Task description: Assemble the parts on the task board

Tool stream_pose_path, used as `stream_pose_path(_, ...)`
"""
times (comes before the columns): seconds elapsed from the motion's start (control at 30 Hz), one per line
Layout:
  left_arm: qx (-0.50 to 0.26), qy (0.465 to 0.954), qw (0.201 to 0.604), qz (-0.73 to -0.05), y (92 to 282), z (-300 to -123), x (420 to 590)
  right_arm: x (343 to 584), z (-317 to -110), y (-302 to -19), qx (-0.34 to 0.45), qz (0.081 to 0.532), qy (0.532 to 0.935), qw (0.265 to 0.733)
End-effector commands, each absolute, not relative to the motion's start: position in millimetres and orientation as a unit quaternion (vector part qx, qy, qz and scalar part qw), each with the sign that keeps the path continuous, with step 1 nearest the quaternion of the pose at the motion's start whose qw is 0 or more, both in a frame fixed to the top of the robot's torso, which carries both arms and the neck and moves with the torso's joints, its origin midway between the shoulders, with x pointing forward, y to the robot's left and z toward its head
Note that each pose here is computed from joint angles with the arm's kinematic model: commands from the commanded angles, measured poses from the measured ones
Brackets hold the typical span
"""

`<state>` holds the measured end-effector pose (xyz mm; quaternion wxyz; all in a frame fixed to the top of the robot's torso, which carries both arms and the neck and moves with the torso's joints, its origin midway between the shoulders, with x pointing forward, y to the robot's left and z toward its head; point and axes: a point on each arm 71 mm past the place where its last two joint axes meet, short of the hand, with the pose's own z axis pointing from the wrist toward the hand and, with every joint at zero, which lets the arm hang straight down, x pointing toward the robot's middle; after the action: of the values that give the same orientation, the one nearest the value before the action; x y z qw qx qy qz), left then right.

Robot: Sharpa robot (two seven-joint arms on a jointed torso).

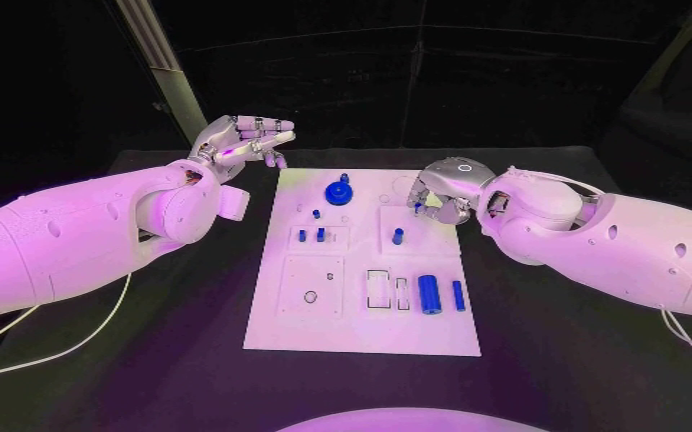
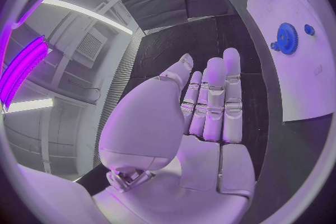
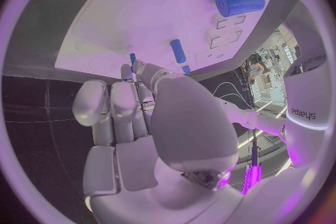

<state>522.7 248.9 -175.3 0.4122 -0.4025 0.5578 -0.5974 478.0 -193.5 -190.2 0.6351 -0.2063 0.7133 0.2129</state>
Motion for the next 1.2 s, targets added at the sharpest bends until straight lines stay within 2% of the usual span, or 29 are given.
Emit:
stream_pose_path(0.03,-0.405,0.556,0.412,-0.597,248.5,-174.4,523.0,475.9,-182.9,-193.9,-0.177,0.23,0.701,0.651)
stream_pose_path(0.23,-0.406,0.557,0.412,-0.596,248.3,-174.6,522.5,464.1,-172.6,-181.5,-0.167,0.265,0.695,0.647)
stream_pose_path(0.47,-0.405,0.559,0.408,-0.598,243.4,-174.7,522.5,446.9,-163.4,-143.5,-0.167,0.342,0.677,0.63)
stream_pose_path(0.63,-0.403,0.56,0.404,-0.6,238.2,-174.9,523.0,439.7,-162.6,-119.9,-0.173,0.378,0.667,0.618)
stream_pose_path(0.87,-0.401,0.562,0.401,-0.602,232.5,-175.0,523.9,426.7,-186.7,-91.7,-0.19,0.402,0.675,0.589)
stream_pose_path(1.2,-0.399,0.564,0.396,-0.605,227.0,-174.9,524.0,416.9,-220.6,-64.1,-0.225,0.402,0.691,0.557)
